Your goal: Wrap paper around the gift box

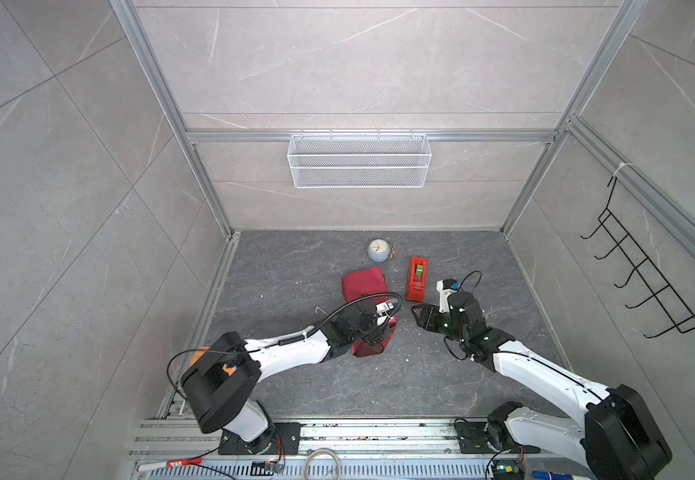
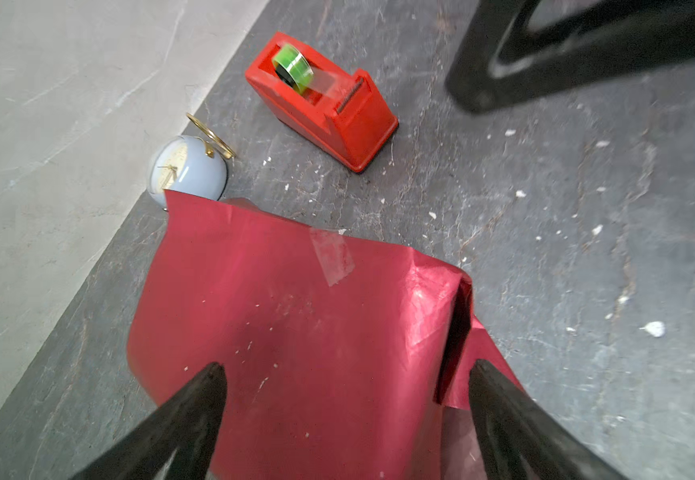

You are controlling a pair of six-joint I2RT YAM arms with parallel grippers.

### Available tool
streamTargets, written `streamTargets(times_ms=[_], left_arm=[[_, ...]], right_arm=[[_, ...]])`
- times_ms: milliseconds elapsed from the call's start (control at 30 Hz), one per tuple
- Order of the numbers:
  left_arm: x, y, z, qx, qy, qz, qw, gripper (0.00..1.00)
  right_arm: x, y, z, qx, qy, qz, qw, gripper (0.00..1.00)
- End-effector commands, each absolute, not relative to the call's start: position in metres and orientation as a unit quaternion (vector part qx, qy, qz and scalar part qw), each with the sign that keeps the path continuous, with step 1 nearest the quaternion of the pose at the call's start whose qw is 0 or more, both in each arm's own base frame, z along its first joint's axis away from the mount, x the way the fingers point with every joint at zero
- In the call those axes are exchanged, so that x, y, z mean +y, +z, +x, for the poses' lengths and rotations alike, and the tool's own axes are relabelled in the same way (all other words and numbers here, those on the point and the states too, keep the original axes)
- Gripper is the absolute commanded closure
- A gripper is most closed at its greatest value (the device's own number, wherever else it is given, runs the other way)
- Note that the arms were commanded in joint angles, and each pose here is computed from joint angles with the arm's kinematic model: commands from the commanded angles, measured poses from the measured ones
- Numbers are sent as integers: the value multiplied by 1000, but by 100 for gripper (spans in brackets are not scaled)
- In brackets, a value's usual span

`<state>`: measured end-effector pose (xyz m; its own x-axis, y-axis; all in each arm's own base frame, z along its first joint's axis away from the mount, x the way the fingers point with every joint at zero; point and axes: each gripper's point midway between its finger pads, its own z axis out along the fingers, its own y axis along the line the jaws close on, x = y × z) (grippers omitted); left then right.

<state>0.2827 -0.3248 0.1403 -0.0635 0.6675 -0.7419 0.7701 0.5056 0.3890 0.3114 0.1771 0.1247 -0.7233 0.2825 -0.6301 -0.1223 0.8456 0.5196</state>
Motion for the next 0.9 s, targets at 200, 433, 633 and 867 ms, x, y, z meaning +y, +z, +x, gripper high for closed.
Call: streamTargets(times_ms=[200, 433, 633, 867], left_arm=[[-244, 163, 297, 864, -213, 152, 430, 12], [-256, 133, 312, 898, -306, 49, 314, 24], [-287, 120, 307, 901, -340, 68, 261, 38], [-308, 116, 303, 898, -355, 90, 243, 42]], right_arm=[[244, 121, 340, 880, 355, 9, 316, 25], [256, 102, 345, 884, 366, 17, 290, 24], [256, 102, 336, 883, 374, 17, 284, 29], [250, 103, 312, 879, 388, 24, 276, 38]])
